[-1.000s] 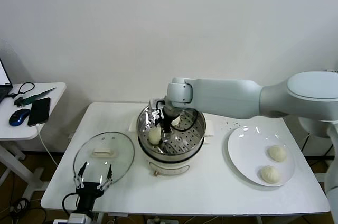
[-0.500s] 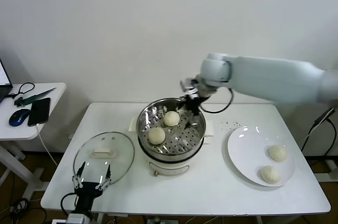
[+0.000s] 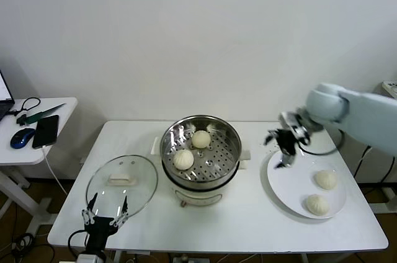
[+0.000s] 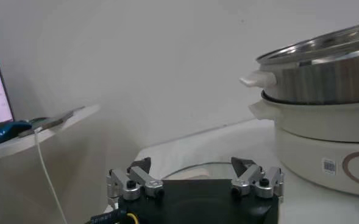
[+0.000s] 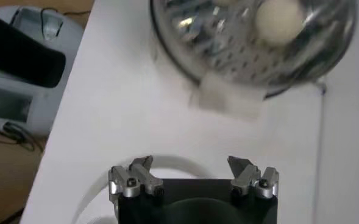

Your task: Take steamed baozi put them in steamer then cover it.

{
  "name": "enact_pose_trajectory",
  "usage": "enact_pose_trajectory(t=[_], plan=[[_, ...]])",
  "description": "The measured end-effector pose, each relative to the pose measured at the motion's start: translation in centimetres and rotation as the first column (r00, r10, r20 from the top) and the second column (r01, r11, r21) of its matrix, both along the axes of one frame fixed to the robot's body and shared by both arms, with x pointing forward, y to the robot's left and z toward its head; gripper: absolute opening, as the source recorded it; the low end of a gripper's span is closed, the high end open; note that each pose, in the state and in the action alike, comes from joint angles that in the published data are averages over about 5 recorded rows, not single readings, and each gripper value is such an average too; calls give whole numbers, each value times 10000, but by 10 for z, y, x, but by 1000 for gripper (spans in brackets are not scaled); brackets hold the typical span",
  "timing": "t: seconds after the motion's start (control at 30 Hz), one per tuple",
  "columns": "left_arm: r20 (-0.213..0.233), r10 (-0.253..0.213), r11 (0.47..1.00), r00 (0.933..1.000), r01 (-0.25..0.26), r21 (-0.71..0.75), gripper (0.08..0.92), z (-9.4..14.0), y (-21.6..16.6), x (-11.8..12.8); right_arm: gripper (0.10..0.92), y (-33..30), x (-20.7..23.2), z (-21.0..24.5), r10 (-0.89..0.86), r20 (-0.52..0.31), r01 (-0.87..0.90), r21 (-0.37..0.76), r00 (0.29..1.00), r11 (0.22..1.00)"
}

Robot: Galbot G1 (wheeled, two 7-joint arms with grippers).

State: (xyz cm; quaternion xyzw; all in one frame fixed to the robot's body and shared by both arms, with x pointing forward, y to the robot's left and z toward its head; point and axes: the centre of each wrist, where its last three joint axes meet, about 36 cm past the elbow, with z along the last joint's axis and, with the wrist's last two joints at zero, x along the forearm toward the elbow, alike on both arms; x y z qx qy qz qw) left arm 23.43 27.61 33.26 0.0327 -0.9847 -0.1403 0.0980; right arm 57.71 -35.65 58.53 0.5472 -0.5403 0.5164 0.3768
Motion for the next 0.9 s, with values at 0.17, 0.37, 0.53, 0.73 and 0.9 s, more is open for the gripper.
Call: enact_pose_trajectory(t=[0.17, 0.37, 0.53, 0.73, 0.9], plan=[[-43, 47, 10000, 10000, -47, 33, 823, -1, -2, -2, 823, -32, -19, -35, -290, -334, 274, -479, 9990, 9985], [-100, 70, 10000, 9999, -70, 51, 823, -1, -4, -5, 823, -59, -34, -65, -590, -637, 518, -1091, 9962, 9927], [-149, 100, 9999, 9998, -99, 85, 823, -2, -4, -7, 823, -76, -41, -82, -827, -789, 703, -1489, 9934, 9864], [-184, 108, 9999, 9998, -106, 109, 823, -3, -4, -8, 823, -89, -46, -98, -1061, -934, 882, -1780, 9900, 9801], [-236, 108, 9999, 9997, -106, 100, 823, -4, -4, -9, 823, -94, -47, -107, -1192, -1018, 983, -1906, 9876, 9767]])
